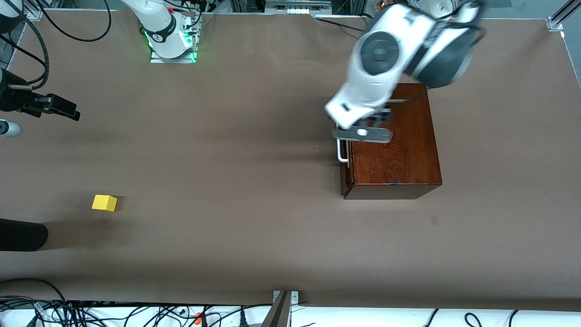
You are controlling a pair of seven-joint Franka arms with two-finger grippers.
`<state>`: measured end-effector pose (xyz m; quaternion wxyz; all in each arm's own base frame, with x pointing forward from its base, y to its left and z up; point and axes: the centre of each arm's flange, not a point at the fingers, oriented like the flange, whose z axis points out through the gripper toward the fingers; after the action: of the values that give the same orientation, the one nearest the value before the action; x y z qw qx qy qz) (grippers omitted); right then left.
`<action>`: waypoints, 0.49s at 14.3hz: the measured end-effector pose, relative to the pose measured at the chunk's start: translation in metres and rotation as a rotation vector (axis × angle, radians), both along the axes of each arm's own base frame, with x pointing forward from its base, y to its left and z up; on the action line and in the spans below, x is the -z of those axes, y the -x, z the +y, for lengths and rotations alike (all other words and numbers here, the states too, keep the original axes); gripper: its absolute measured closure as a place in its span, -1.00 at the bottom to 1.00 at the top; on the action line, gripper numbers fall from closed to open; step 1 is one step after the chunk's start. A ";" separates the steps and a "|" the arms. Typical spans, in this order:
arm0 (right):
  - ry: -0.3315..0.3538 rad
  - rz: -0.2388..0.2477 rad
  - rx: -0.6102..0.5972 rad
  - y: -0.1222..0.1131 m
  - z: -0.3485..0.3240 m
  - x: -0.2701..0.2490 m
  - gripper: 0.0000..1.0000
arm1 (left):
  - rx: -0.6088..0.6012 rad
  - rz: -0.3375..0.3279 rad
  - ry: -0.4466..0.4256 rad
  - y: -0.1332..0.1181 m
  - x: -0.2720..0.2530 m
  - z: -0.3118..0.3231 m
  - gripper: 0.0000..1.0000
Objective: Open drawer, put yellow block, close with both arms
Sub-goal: 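Move the left gripper to the white drawer handle of the wooden box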
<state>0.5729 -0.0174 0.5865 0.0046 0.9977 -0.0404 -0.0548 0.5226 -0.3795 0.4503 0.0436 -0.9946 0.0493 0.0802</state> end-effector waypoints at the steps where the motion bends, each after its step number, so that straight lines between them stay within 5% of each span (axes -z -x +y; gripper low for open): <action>1: 0.000 0.000 0.000 0.000 0.000 0.000 -1.00 | 0.012 0.008 -0.013 0.004 0.015 -0.011 -1.00; 7: 0.000 0.000 0.000 0.000 0.000 0.000 -1.00 | 0.018 0.029 -0.078 0.012 0.078 -0.042 -1.00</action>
<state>0.5730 -0.0174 0.5864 0.0046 0.9977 -0.0404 -0.0546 0.5107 -0.4214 0.3723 0.0825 -0.9904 0.0556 0.0960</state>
